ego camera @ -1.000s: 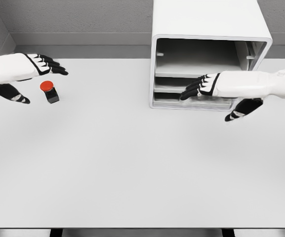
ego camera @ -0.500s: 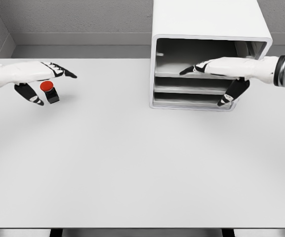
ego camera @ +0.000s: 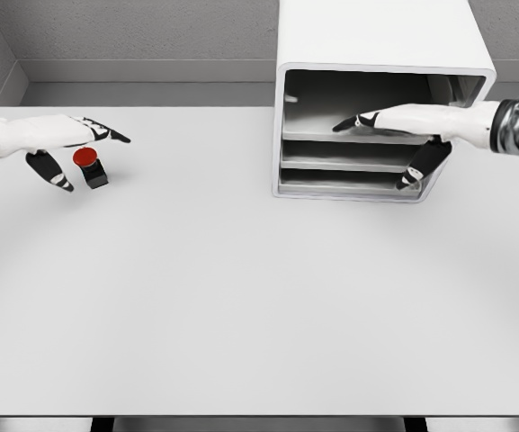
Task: Slide open multi-storey tabletop storage cabinets and put open load switch and slide close multi-storey tabletop storage cabinets
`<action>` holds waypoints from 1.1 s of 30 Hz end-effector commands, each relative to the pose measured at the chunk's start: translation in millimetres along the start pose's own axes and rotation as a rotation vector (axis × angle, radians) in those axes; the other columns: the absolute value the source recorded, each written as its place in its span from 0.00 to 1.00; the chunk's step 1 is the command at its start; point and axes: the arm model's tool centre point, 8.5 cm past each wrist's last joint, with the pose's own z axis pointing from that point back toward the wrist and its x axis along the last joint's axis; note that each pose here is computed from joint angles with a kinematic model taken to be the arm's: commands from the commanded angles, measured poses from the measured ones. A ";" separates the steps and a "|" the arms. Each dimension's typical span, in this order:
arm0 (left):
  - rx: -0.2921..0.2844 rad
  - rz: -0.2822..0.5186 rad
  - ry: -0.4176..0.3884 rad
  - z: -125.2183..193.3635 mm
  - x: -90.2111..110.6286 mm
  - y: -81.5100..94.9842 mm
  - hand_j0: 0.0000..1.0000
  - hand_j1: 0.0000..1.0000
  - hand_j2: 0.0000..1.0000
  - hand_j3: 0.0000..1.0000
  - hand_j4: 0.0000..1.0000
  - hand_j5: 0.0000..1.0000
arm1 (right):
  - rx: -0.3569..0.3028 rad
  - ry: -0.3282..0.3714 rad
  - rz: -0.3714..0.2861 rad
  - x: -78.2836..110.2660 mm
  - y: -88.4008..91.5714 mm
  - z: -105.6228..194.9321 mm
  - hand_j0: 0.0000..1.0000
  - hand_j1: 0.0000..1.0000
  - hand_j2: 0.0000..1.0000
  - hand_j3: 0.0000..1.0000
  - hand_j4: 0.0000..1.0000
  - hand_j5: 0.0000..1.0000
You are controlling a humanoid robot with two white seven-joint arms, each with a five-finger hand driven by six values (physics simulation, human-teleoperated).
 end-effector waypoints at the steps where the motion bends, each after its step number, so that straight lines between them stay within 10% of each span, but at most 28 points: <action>1: -0.001 0.028 0.005 -6.2 -2.6 -5.0 1.00 1.00 1.00 1.00 1.00 1.00 | -0.002 0.006 -0.010 -2.9 -0.1 -1.1 1.00 1.00 1.00 1.00 1.00 1.00; 33: -0.025 0.046 0.060 -17.9 -15.1 -13.6 0.89 0.89 0.89 0.89 0.89 0.89 | 0.036 -0.179 0.181 36.8 9.6 10.6 1.00 1.00 1.00 1.00 1.00 1.00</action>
